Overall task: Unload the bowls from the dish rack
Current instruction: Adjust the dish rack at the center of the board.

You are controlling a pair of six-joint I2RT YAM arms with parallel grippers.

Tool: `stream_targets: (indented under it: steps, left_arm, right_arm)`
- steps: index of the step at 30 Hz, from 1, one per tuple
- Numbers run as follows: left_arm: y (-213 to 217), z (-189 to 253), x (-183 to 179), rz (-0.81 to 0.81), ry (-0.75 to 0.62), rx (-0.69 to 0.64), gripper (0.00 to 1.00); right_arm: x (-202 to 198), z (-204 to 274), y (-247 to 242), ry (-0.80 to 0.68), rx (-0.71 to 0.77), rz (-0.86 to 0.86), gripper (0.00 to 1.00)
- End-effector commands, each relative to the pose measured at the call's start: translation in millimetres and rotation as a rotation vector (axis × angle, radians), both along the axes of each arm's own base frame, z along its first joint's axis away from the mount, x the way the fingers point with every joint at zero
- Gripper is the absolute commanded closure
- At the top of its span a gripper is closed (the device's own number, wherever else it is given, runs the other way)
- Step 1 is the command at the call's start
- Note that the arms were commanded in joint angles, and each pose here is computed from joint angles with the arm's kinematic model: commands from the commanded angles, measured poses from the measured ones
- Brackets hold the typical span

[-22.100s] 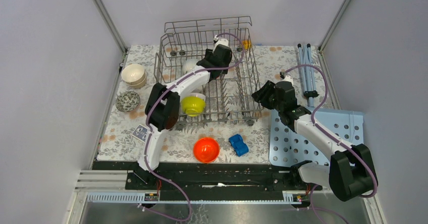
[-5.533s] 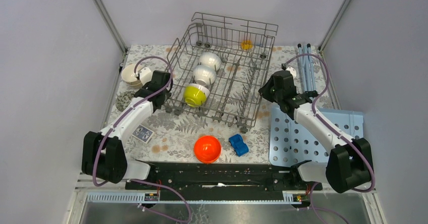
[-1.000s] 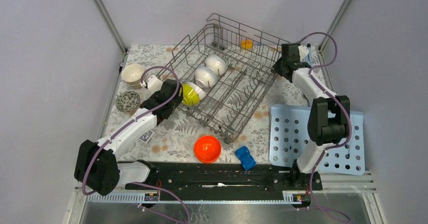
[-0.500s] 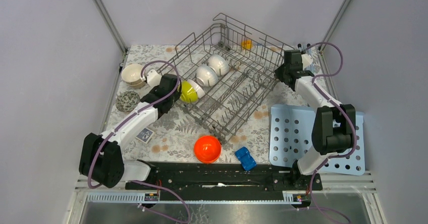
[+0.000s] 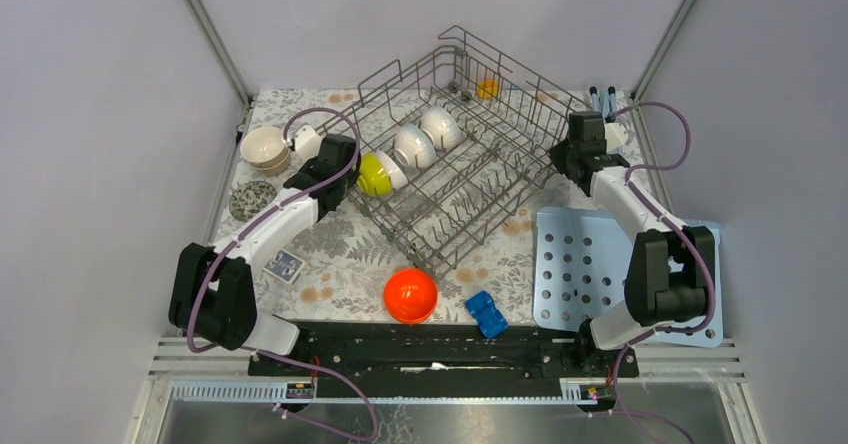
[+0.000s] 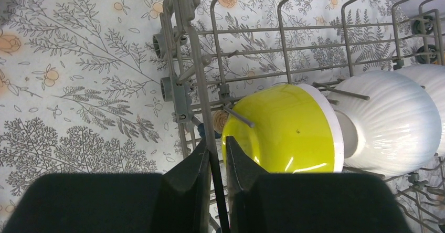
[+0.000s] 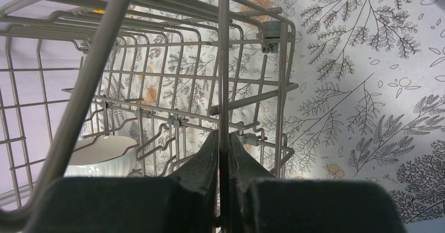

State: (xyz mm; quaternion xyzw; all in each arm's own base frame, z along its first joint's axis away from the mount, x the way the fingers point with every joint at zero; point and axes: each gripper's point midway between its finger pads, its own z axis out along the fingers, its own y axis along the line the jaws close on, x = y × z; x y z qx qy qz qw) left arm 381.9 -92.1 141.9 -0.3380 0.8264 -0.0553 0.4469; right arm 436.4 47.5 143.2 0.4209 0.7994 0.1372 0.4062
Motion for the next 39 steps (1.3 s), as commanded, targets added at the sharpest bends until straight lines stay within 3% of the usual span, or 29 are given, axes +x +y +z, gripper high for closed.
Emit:
stream_targets:
  steps: [1,25,39]
  left_arm:
    - [-19,37,40,-0.067,-0.140,-0.036,1.00]
    - [10,33,75,-0.048,-0.117,-0.016,1.00]
    - [52,52,97,0.000,-0.160,-0.026,1.00]
  right_arm:
    - [1,60,34,-0.172,0.073,0.163,1.00]
    - [-39,47,76,-0.161,0.202,0.285,1.00]
    - [-48,43,105,-0.175,0.235,0.359,1.00]
